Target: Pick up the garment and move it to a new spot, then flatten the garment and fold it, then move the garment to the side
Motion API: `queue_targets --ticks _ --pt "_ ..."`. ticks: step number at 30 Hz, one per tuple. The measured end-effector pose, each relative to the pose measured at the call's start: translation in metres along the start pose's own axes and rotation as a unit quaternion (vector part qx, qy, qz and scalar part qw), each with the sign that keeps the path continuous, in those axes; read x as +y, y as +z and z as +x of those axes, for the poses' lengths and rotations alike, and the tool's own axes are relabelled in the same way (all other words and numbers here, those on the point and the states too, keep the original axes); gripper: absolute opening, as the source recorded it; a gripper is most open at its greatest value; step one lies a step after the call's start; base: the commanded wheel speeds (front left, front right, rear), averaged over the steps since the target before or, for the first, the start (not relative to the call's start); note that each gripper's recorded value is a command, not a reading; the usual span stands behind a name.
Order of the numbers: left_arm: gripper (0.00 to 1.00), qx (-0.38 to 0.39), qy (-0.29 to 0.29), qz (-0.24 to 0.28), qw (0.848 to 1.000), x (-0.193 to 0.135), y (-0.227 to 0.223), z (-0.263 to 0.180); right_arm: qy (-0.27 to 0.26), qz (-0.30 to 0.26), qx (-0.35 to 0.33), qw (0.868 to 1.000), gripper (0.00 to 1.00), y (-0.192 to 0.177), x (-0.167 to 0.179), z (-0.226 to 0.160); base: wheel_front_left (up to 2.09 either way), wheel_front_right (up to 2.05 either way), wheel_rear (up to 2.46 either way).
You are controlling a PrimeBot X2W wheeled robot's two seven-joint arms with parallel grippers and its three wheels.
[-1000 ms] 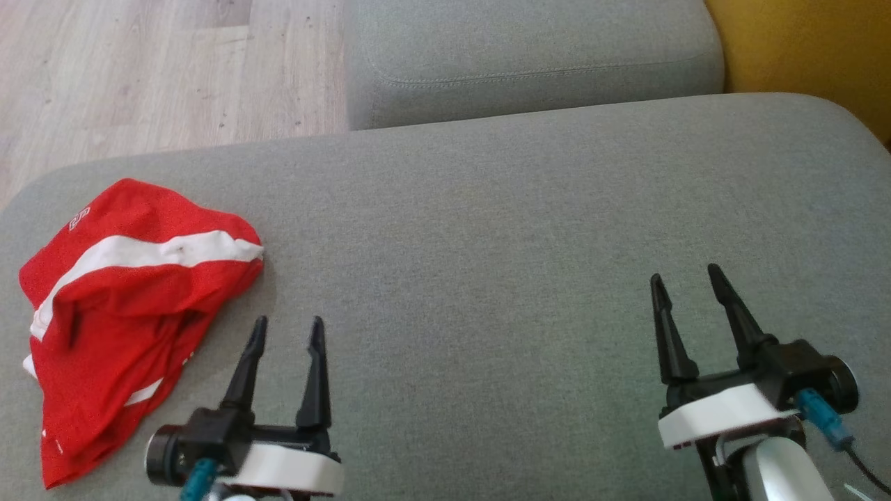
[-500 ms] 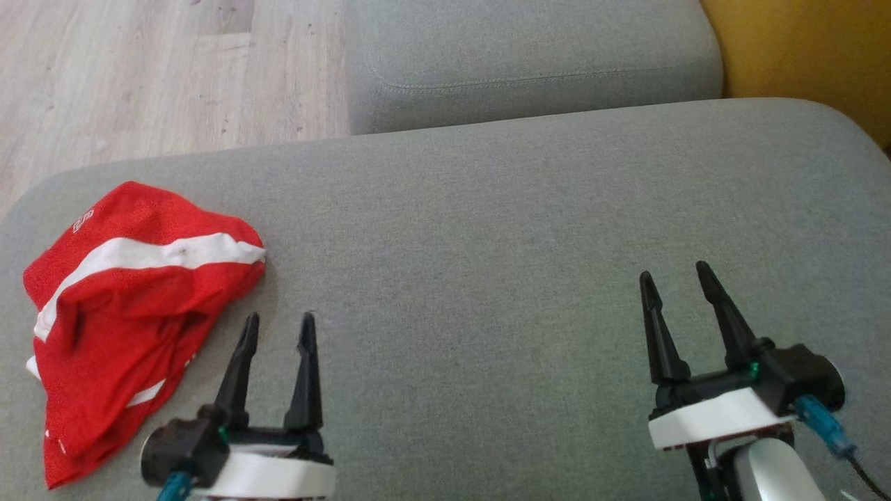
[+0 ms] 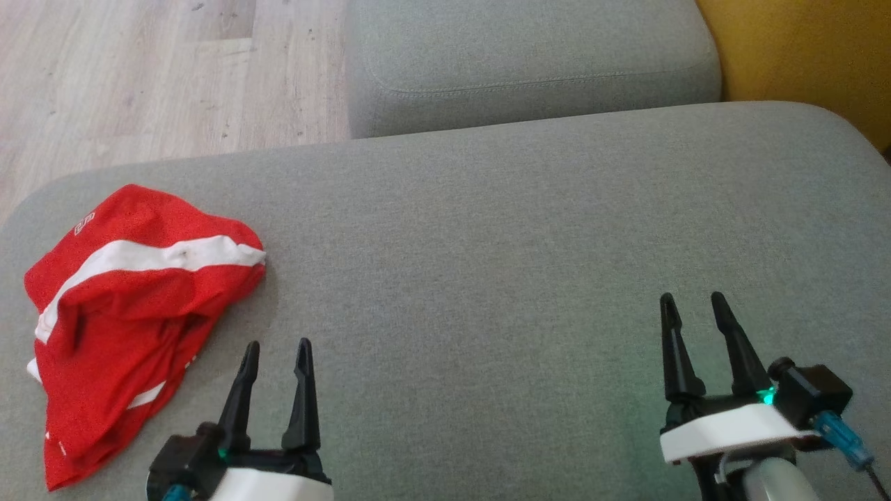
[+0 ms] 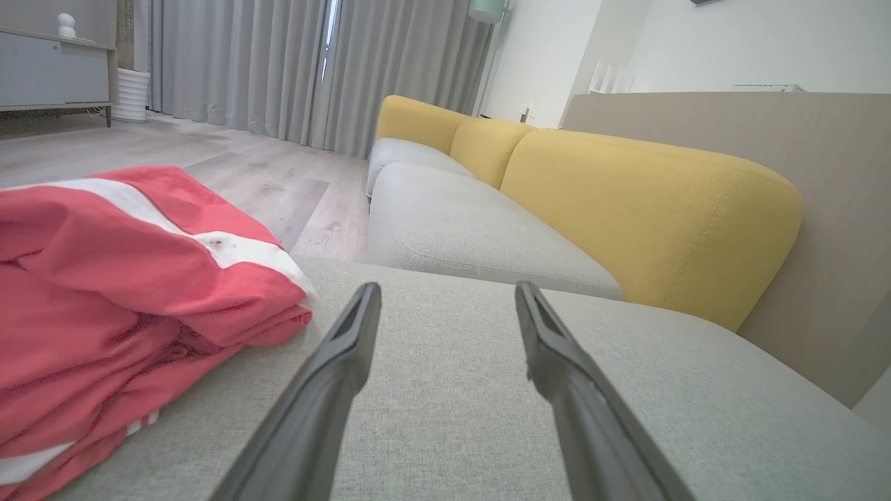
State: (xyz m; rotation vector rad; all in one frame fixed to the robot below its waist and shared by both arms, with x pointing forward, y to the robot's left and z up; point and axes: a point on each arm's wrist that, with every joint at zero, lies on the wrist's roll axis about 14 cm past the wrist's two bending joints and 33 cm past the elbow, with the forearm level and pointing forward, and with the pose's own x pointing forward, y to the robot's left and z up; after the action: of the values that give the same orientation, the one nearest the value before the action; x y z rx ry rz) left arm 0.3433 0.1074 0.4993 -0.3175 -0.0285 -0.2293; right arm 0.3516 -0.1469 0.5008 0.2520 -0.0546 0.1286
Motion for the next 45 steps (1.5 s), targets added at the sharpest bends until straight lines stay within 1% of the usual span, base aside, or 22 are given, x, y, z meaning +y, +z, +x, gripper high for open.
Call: queue_targets --ticks 6,17,20,24,30,35,39,45 --pt "1.0 0.016 -0.002 0.0 1.0 -0.001 -0.01 -0.001 -0.021 -0.008 0.027 0.999 1.0 -0.016 -0.014 -0.006 0.0 0.0 0.0" --pt "1.0 0.014 0.008 0.0 1.0 0.004 -0.009 -0.003 -0.011 -0.012 0.036 0.999 1.0 -0.022 -0.009 -0.003 0.0 0.0 0.0" --pt "1.0 0.009 0.023 0.003 1.0 0.011 -0.006 -0.006 0.007 -0.012 0.038 0.999 1.0 -0.023 0.002 0.0 0.0 0.0 0.0" --pt "1.0 -0.002 0.052 0.01 0.999 0.025 0.001 -0.014 0.045 -0.024 0.038 0.998 1.0 -0.023 0.025 0.006 0.0 0.0 0.0" --pt "1.0 -0.021 0.094 0.022 0.995 0.049 0.013 -0.031 0.092 -0.012 0.042 0.995 1.0 -0.026 0.057 0.013 0.0 0.0 0.0" --pt "1.0 -0.029 0.136 0.025 0.99 0.069 0.018 -0.053 0.134 -0.003 0.048 0.99 1.0 -0.031 0.085 0.016 0.0 0.0 0.0" --pt "1.0 -0.042 0.166 0.026 0.985 0.082 0.024 -0.069 0.178 -0.004 0.059 0.982 1.0 -0.038 0.113 0.014 0.0 0.0 0.0" --pt "1.0 -0.054 0.195 0.029 0.979 0.095 0.03 -0.085 0.199 0.007 0.072 0.977 1.0 -0.044 0.127 0.01 0.0 0.0 0.0"
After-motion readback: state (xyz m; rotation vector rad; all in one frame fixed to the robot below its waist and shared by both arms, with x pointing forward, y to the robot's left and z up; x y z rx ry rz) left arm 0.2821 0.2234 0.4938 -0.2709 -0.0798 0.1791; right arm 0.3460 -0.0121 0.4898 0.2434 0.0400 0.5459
